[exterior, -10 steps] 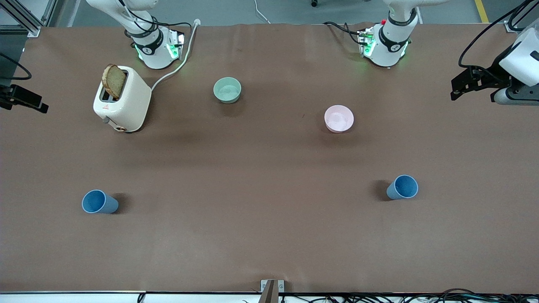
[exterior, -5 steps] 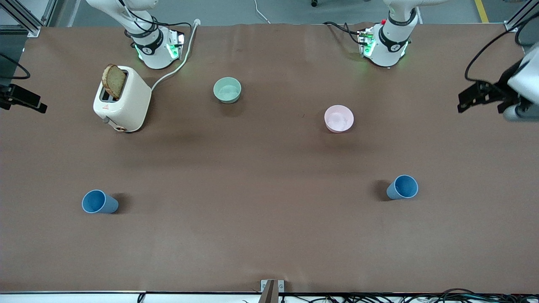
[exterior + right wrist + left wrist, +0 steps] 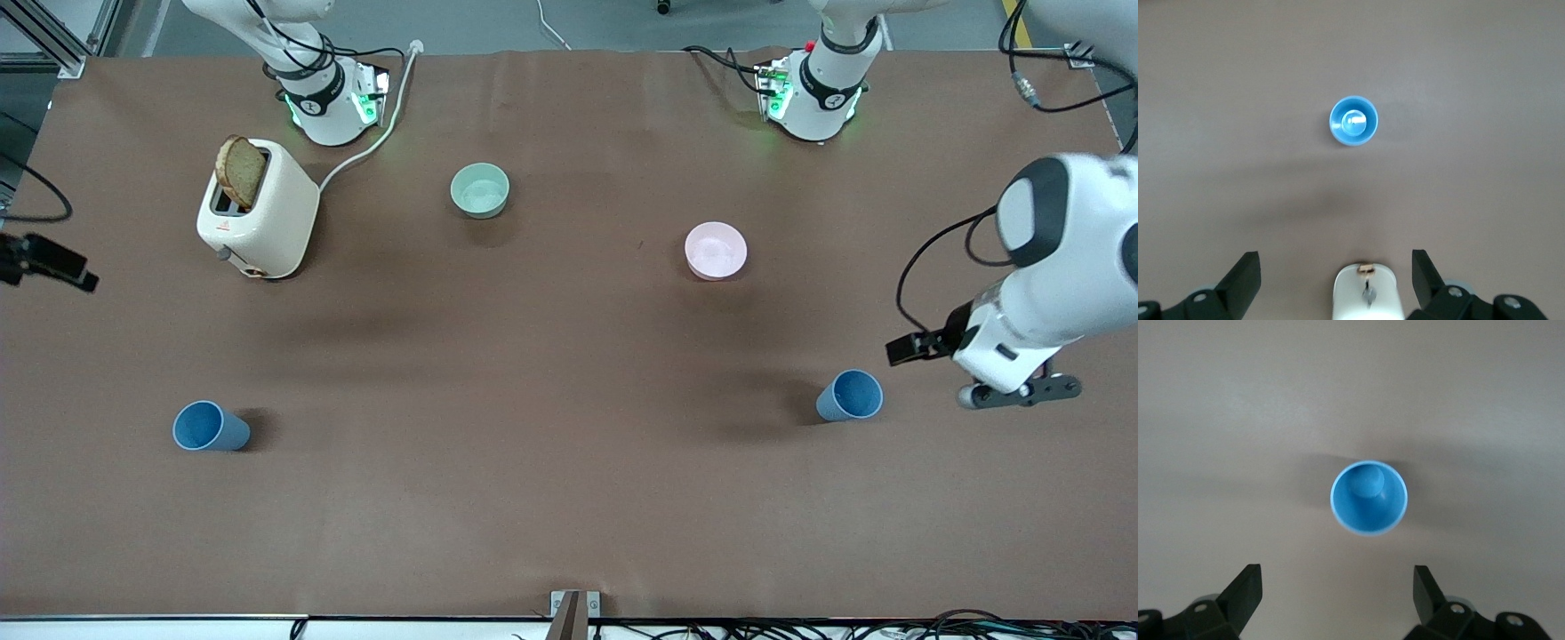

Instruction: Stack blue cups with both arms

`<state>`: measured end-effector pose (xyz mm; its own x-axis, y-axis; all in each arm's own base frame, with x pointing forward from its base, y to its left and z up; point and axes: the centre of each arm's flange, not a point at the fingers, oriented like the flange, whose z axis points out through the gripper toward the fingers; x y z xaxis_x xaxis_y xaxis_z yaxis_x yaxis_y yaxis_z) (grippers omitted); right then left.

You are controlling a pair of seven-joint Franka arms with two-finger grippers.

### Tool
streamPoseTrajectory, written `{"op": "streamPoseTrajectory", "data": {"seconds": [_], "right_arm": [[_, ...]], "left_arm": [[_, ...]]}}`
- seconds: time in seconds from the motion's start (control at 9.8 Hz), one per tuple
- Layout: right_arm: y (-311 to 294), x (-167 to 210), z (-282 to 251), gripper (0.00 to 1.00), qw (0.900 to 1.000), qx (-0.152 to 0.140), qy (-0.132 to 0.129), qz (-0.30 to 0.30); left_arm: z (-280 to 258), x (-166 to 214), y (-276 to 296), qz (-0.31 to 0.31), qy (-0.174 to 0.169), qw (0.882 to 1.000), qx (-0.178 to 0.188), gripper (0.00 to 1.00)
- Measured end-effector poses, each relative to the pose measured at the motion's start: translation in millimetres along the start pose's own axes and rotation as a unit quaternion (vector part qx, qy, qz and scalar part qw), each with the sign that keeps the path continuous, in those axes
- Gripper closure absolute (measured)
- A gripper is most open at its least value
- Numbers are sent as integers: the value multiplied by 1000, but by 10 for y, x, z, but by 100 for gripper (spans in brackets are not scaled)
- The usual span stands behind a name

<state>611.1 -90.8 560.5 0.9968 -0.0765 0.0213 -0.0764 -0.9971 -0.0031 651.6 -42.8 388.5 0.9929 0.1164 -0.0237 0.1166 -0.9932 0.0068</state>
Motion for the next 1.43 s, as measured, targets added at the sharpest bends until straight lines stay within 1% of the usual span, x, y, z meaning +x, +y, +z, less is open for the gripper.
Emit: {"op": "streamPoseTrajectory", "data": {"seconds": [0.2, 0.41, 0.51, 0.71, 0.82, 0.92, 1.02, 1.22, 1.33, 1.43], "right_arm": [[224, 345, 791, 0, 1000, -6, -12, -2], [300, 581, 1523, 0, 1000, -12, -6, -1], [323, 637, 1813, 0, 1000, -15, -2, 0], [331, 702, 2230, 0, 1000, -18, 6, -1], [324, 725, 2444, 0, 1000, -19, 7, -2], [309, 732, 2667, 0, 1000, -19, 2, -3], [281, 733, 2837, 0, 1000, -15, -3, -3], [208, 742, 3041, 4, 1000, 0, -5, 2], [202, 741, 3085, 11, 1000, 1, -6, 2], [208, 740, 3109, 26, 1000, 2, -6, 1]], "left_arm": [[514, 153, 13, -29, 9, 999, -9, 0], [876, 172, 29, -43, -8, 999, -9, 1], [979, 157, 13, -46, -17, 999, -8, 3], [1104, 130, -161, -59, -29, 998, -5, 7], [1151, 109, -226, -63, -34, 997, -4, 12], [1187, 89, -234, -63, -38, 997, -4, 21], [1198, 76, -202, -61, -39, 997, -5, 26], [1223, 54, -168, -58, -42, 997, -5, 55], [1251, 41, -199, -61, -45, 997, -4, 72], [1283, 24, -218, -62, -46, 997, -4, 77]]}}
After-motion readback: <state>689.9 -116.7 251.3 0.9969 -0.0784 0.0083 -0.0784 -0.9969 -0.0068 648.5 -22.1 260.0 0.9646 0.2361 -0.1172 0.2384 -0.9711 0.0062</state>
